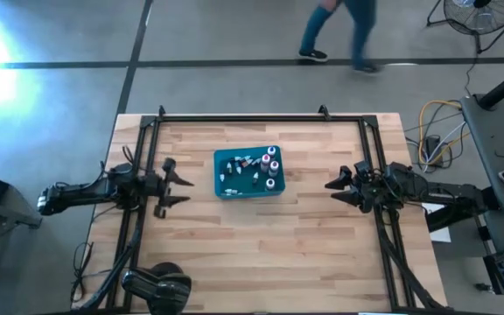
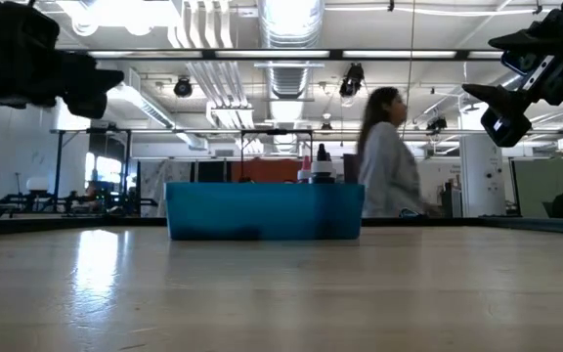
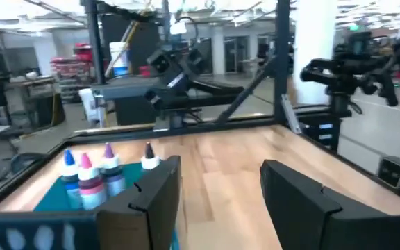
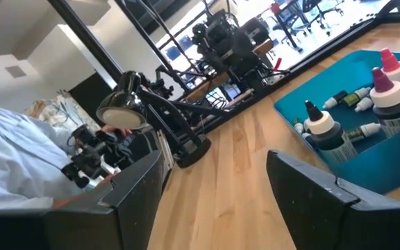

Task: Pick & Place food coloring
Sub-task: Return to Home Position

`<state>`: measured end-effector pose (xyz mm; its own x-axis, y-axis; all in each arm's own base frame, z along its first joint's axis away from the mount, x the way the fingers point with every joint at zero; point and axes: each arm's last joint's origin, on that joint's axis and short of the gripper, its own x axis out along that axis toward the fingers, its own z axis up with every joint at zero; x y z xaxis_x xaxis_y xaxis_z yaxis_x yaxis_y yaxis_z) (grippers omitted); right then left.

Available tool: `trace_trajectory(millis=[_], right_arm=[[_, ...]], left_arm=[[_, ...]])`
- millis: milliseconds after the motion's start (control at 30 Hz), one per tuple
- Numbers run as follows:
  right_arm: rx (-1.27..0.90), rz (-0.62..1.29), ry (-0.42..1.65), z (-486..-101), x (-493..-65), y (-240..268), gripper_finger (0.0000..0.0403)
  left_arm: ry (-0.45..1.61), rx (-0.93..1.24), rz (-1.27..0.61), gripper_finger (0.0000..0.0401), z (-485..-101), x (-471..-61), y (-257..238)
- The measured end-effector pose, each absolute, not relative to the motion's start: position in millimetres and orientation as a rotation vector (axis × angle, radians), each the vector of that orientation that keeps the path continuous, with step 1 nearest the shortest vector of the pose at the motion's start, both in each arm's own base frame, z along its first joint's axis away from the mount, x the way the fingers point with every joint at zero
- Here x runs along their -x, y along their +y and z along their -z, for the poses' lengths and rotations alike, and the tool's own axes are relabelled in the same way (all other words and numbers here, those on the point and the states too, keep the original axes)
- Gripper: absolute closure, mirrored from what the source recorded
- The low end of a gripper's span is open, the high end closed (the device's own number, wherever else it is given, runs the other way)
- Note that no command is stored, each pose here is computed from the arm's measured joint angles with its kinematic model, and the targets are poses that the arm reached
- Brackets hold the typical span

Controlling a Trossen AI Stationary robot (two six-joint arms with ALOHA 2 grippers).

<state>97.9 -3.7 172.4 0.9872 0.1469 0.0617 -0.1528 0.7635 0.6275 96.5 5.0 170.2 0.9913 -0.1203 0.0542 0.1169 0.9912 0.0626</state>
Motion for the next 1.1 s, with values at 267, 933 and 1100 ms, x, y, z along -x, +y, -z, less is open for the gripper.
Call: trace_trajectory(millis=[267,933,1100], right_arm=[[-0.683,-0.163,-0.009,-172,-98,-4,0.0154],[-0.683,-0.163,-0.009,-172,-98,-4,0.0154],[-0.683,-0.166,-0.01,-173,-98,-3,0.0154]], left_arm=[[-0.033,0.057,-0.155,0.0225,-168,-96,13],[-0.027,0.139,-0.227,0.0225,-167,-98,15],[-0.027,0.139,-0.227,0.0225,-167,-98,15]])
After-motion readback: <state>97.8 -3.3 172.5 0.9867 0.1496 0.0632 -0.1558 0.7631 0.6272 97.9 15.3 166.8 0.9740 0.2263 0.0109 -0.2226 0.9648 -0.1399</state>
